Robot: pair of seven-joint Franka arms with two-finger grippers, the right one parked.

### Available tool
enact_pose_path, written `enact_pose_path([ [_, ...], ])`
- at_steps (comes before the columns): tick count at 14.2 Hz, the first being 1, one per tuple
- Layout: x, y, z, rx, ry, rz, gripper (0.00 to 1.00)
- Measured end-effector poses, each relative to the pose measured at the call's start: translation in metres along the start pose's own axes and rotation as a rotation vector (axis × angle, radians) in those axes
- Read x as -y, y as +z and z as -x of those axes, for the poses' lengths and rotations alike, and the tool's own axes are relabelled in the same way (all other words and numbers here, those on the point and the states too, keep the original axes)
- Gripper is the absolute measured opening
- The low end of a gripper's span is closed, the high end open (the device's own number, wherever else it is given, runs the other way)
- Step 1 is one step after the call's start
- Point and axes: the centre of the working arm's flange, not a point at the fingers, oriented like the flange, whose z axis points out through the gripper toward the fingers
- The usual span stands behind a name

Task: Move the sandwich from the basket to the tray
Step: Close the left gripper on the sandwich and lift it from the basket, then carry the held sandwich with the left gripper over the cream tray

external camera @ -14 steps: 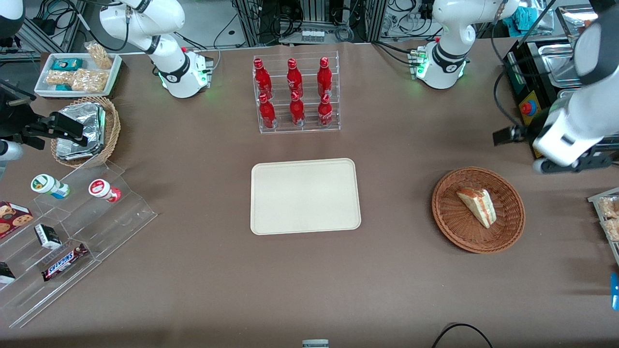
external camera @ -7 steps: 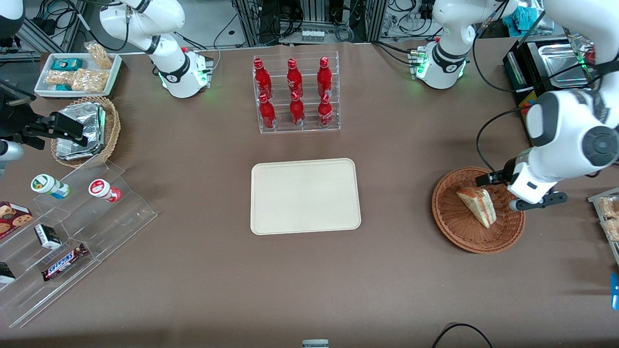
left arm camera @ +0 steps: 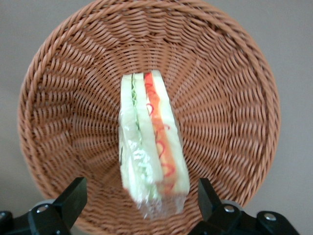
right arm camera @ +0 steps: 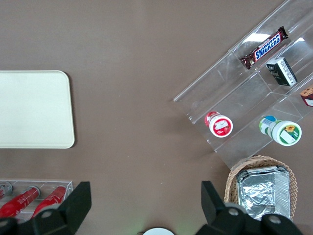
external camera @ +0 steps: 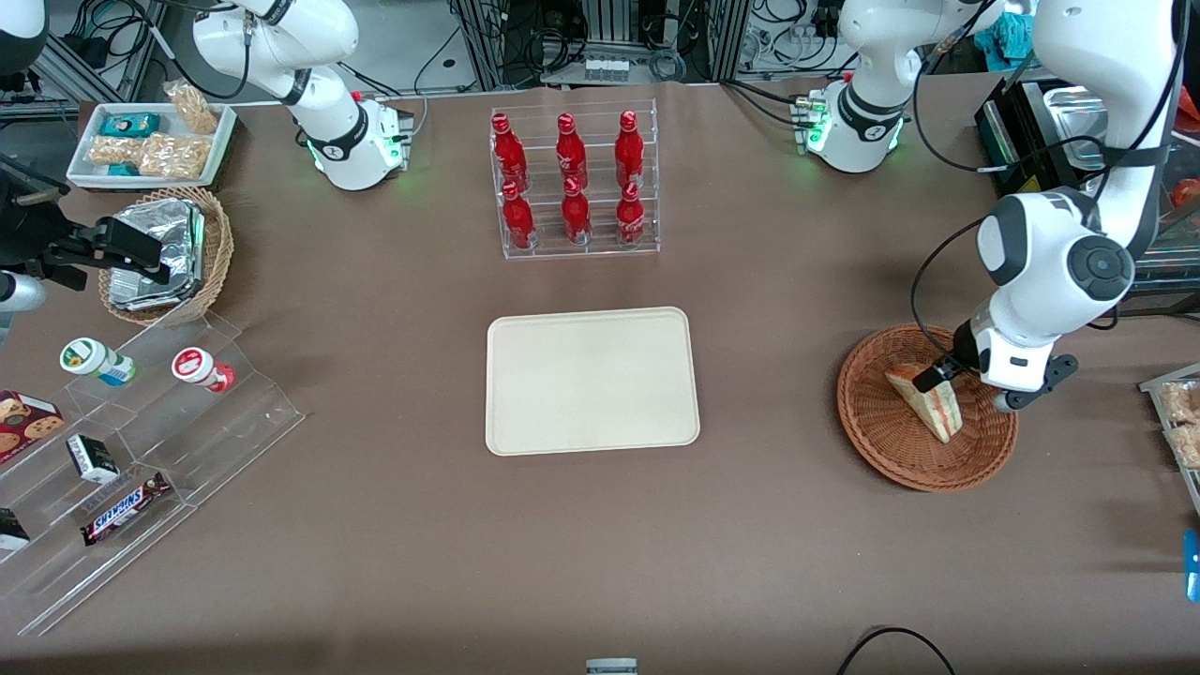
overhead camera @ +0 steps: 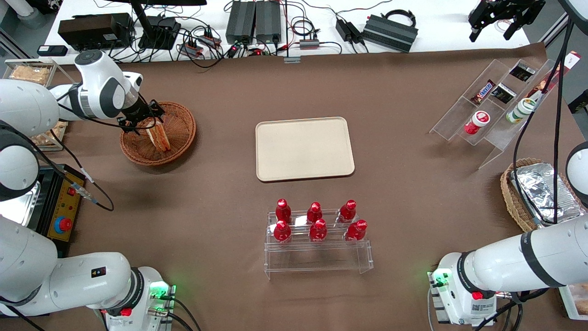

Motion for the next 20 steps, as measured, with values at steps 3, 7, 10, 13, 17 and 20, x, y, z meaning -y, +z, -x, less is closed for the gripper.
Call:
enact_pose_path([
  [3,0.0,0.026,0.0,0.02,-0.054,-0.005,0.91],
  [7,0.0,0.033,0.0,0.029,-0.055,-0.009,0.5],
  [10,-0.011,0.013,-0.002,0.047,-0.033,-0.03,0.31],
  [13,-0.056,-0.042,0.012,0.086,0.166,-0.136,0.18],
  [17,-0.148,-0.074,0.085,0.075,0.496,-0.154,0.15],
  [20,-0.219,-0.059,0.159,0.132,0.559,-0.093,0.15],
])
